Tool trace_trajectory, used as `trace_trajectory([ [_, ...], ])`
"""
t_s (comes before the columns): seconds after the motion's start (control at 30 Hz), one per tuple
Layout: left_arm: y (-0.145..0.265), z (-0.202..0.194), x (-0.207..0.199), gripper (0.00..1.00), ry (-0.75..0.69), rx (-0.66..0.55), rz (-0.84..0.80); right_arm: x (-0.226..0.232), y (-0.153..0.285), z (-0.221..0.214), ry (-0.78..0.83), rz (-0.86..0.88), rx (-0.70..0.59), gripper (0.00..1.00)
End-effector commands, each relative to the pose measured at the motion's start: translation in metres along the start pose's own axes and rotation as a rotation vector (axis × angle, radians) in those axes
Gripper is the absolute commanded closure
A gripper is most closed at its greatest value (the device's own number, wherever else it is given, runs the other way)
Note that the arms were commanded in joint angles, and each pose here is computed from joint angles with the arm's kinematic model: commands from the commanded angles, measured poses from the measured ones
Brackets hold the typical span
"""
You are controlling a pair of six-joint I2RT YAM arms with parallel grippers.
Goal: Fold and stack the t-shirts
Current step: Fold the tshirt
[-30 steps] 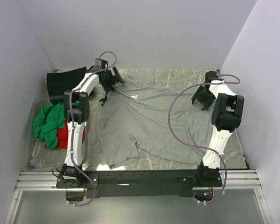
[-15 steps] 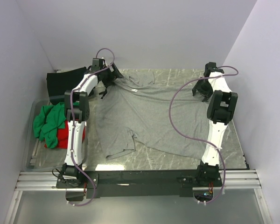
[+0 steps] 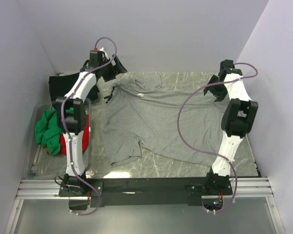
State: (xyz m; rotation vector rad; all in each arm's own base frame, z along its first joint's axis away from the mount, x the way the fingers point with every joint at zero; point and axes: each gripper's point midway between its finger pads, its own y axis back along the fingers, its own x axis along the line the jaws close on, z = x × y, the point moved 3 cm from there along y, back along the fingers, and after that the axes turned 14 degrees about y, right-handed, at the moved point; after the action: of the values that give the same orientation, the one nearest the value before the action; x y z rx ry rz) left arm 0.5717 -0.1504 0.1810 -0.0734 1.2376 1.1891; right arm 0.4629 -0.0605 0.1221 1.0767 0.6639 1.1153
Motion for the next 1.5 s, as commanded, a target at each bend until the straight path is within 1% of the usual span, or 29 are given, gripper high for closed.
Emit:
trace_trajectory([
  [0.0, 0.029, -0.022, -0.003, 0.03, -0.091, 0.041, 0.074, 0.003, 0.039, -0.010, -0.003, 0.045, -0.058, 0.27],
  [0.03, 0.029, -0.029, 0.004, 0.03, -0.091, 0.061, 0.095, 0.001, 0.031, -0.030, -0.002, 0.042, -0.012, 0.27],
  [0.13, 0.033, -0.057, 0.026, 0.04, -0.085, 0.122, 0.167, 0.006, 0.038, -0.048, 0.006, 0.068, -0.023, 0.27],
  [0.17, 0.035, -0.064, 0.031, 0.04, -0.080, 0.134, 0.188, 0.005, 0.030, -0.067, 0.005, 0.067, 0.019, 0.27],
  [0.2, 0.038, -0.073, 0.038, 0.04, -0.076, 0.150, 0.213, 0.005, 0.034, -0.071, 0.005, 0.072, 0.007, 0.27],
  [0.27, 0.043, -0.081, 0.048, 0.04, -0.069, 0.164, 0.257, 0.006, 0.029, -0.093, 0.012, 0.072, 0.046, 0.27],
  [0.3, 0.048, -0.088, 0.055, 0.04, -0.061, 0.176, 0.279, 0.007, 0.033, -0.096, 0.017, 0.075, 0.035, 0.27],
  [0.33, 0.051, -0.090, 0.060, 0.04, -0.060, 0.175, 0.299, 0.007, 0.028, -0.109, 0.020, 0.071, 0.064, 0.27],
  [0.37, 0.053, -0.099, 0.069, 0.04, -0.053, 0.192, 0.322, 0.007, 0.028, -0.115, 0.015, 0.072, 0.071, 0.27],
  [0.43, 0.058, -0.105, 0.074, 0.04, -0.050, 0.198, 0.335, 0.008, 0.028, -0.122, 0.010, 0.081, 0.070, 0.27],
  [0.47, 0.059, -0.112, 0.081, 0.04, -0.043, 0.214, 0.351, 0.007, 0.023, -0.133, -0.002, 0.081, 0.096, 0.27],
  [0.63, 0.051, -0.123, 0.104, 0.04, -0.033, 0.245, 0.408, 0.005, 0.011, -0.150, -0.019, 0.082, 0.131, 0.27],
  [0.67, 0.049, -0.118, 0.104, 0.04, -0.035, 0.230, 0.419, 0.006, 0.009, -0.150, -0.021, 0.082, 0.134, 0.27],
  [0.73, 0.042, -0.120, 0.114, 0.04, -0.030, 0.244, 0.456, 0.005, 0.001, -0.151, -0.023, 0.077, 0.150, 0.27],
  [1.0, 0.009, -0.118, 0.131, 0.03, -0.010, 0.259, 0.499, 0.002, -0.026, -0.148, -0.032, 0.030, 0.216, 0.27],
  [1.13, -0.002, -0.115, 0.137, 0.03, -0.005, 0.254, 0.516, 0.003, -0.035, -0.136, -0.036, 0.013, 0.226, 0.27],
  [1.17, -0.006, -0.109, 0.132, 0.03, -0.006, 0.240, 0.502, 0.001, -0.037, -0.133, -0.037, -0.003, 0.223, 0.27],
  [1.2, -0.012, -0.111, 0.137, 0.04, -0.002, 0.248, 0.508, -0.001, -0.042, -0.135, -0.037, -0.017, 0.246, 0.27],
  [1.27, -0.021, -0.105, 0.130, 0.04, -0.012, 0.239, 0.471, -0.003, -0.045, -0.122, -0.038, -0.040, 0.231, 0.27],
  [1.3, -0.030, -0.103, 0.132, 0.03, -0.015, 0.227, 0.459, -0.005, -0.051, -0.123, -0.037, -0.053, 0.257, 0.27],
  [1.33, -0.034, -0.101, 0.131, 0.03, -0.015, 0.223, 0.449, -0.004, -0.050, -0.110, -0.041, -0.056, 0.233, 0.27],
  [1.37, -0.039, -0.090, 0.123, 0.03, -0.023, 0.195, 0.428, -0.007, -0.057, -0.109, -0.044, -0.073, 0.247, 0.27],
  [1.4, -0.047, -0.091, 0.128, 0.04, -0.021, 0.200, 0.435, -0.009, -0.057, -0.107, -0.044, -0.085, 0.260, 0.27],
  [1.43, -0.051, -0.088, 0.127, 0.04, -0.025, 0.194, 0.428, -0.007, -0.056, -0.093, -0.046, -0.079, 0.234, 0.27],
  [1.47, -0.060, -0.082, 0.122, 0.04, -0.030, 0.185, 0.403, -0.009, -0.062, -0.093, -0.051, -0.087, 0.260, 0.27],
])
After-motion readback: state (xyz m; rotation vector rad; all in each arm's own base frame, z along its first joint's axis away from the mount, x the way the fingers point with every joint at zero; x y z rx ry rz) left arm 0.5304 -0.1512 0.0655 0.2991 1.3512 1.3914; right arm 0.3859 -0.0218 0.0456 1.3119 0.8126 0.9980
